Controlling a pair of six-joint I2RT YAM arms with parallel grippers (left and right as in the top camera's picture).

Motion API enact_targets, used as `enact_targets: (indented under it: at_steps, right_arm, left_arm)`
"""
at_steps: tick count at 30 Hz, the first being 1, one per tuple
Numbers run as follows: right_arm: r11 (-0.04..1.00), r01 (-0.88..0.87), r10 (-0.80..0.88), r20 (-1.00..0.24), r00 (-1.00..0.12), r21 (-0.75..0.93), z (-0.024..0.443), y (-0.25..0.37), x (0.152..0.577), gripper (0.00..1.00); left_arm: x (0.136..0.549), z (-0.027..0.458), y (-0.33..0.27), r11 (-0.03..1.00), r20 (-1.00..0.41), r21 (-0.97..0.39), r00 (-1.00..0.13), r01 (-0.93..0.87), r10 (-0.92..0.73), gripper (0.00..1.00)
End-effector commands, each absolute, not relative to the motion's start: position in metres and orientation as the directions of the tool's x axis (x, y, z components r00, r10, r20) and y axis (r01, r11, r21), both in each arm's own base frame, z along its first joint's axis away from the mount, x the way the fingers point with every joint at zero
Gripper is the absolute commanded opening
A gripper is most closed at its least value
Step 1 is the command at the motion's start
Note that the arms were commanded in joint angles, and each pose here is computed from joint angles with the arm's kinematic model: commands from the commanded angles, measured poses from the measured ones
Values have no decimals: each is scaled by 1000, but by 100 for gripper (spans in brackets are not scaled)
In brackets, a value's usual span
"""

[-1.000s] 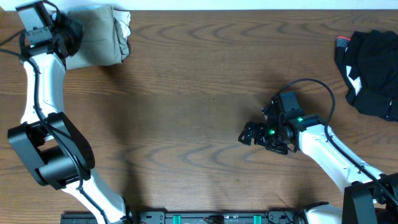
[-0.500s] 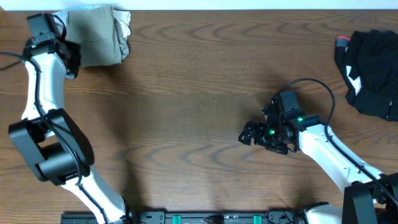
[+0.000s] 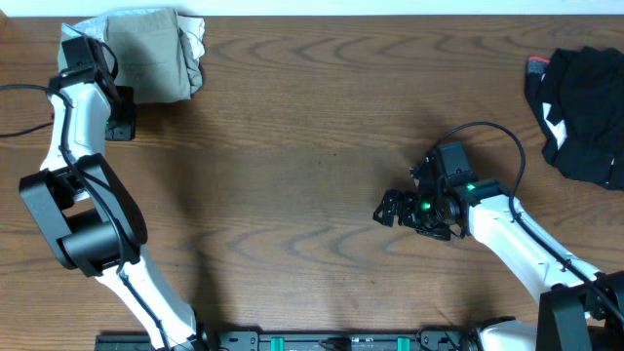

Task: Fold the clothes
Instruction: 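Release the pants and pull the left gripper back slightly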

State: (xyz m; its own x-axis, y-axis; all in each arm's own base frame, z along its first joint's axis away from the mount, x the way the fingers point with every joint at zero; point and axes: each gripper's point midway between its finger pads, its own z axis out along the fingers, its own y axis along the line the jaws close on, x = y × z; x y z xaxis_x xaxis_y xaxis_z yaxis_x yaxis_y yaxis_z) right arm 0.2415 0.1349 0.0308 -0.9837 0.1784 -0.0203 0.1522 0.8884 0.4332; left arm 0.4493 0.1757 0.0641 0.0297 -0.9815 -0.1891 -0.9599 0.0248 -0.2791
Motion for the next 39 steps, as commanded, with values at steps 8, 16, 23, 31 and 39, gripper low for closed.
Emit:
enact_targets:
  at_steps: [8, 16, 23, 31, 39]
  right_arm:
    - [886, 138, 171, -34, -985, 443, 34, 134, 242, 99]
    - [886, 140, 171, -32, -985, 442, 34, 134, 242, 99]
    - [886, 145, 172, -23, -985, 440, 33, 134, 240, 99]
    - [879, 155, 170, 7, -985, 450, 34, 136, 234, 99]
    - [880, 154, 170, 4, -985, 450, 34, 136, 235, 99]
  left_arm:
    - [435, 10, 199, -112, -49, -231, 127, -966, -991, 6]
    - [465, 8, 219, -14, -112, -349, 56, -937, -992, 6]
    - [479, 5, 223, -4, -126, -398, 59, -918, -990, 6]
    - [500, -26, 224, 16, -103, -456, 35, -890, -994, 6]
    - [525, -26, 227, 155, -186, -525, -64, -837, -980, 6]
